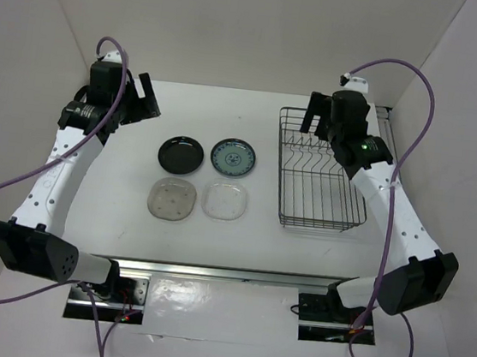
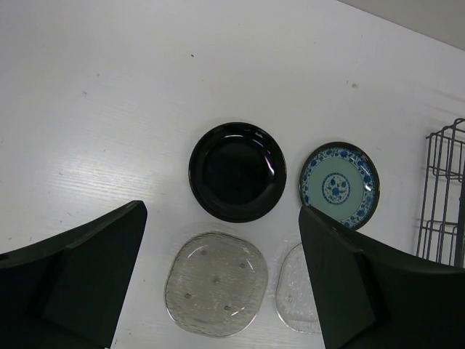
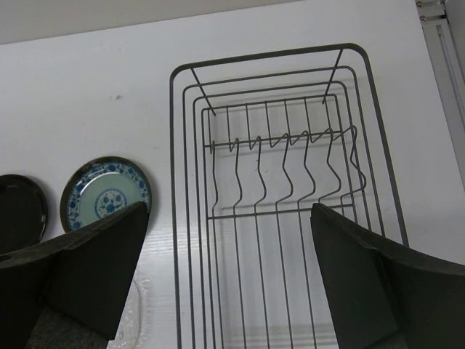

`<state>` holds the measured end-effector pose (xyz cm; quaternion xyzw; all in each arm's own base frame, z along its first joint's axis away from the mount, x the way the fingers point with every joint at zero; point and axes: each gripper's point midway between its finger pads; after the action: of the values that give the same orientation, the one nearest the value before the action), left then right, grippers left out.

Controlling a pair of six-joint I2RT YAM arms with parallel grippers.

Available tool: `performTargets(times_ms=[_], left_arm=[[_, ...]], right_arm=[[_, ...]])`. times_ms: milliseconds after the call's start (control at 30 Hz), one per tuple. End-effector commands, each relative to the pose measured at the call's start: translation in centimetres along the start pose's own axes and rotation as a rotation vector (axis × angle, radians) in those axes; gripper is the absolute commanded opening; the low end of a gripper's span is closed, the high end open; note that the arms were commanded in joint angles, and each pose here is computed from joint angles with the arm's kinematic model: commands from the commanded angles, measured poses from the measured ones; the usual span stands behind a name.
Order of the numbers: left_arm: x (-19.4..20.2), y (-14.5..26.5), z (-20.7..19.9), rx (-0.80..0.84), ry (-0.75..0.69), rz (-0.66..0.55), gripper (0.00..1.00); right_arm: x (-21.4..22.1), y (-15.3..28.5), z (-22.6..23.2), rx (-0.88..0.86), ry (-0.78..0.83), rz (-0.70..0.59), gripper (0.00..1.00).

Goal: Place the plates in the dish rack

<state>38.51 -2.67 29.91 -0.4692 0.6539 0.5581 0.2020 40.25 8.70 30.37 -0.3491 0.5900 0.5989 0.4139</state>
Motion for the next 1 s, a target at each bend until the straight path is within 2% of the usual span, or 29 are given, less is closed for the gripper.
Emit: performTargets(times_ms=[0, 133, 267, 367, 400, 467, 533, 767, 967], left_arm=[[-0.7, -0.2, -0.2, 0.005, 0.007, -0.033, 1.0], [0.0, -1.7, 1.7, -0.068, 0.045, -0.022, 1.0], [1.2, -4.2, 1.7, -0.033, 0.079, 0.025, 1.0], [3.6, -8.0, 3.4, -0.058, 0.088, 0.101, 1.0], [2.9, -8.1, 4.0, -0.065, 0.1, 0.082, 1.0], [5.6, -11.6, 5.9, -0.053, 0.143, 0.189, 1.0], [7.0, -13.2, 6.6, -0.041, 0.167, 0.244, 0.99], [11.6, -16.9, 5.7, 0.068, 0.193, 0.368, 0.98], [13.3, -18.0, 5.0, 0.13, 0.201, 0.422, 0.96]], right_arm=[[-1.9, 1.2, -0.1, -0.008, -0.024, -0.078, 1.0], [-2.0, 1.6, 0.8, -0.067, -0.03, -0.091, 1.0], [-1.0, 1.6, 2.4, -0.164, -0.028, -0.082, 1.0], [0.7, 1.7, 3.9, -0.247, -0.029, -0.058, 1.0], [0.5, 2.1, 4.1, -0.262, -0.031, -0.064, 1.0], [1.9, 1.8, 4.8, -0.292, -0.021, -0.041, 1.0], [2.2, 1.9, 5.4, -0.311, -0.006, -0.041, 1.0], [2.9, 1.7, 6.1, -0.327, 0.024, -0.033, 1.0], [3.5, 1.5, 5.9, -0.306, 0.04, -0.021, 1.0]])
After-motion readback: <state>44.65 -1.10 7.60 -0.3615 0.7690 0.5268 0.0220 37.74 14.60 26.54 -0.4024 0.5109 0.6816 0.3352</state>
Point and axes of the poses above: each gripper's point midway between its finger pads, its own y axis back along the fingers, its own z axis along the line the jaws close on, x = y × z, and after that the axes turned 3 degrees about y, right-handed
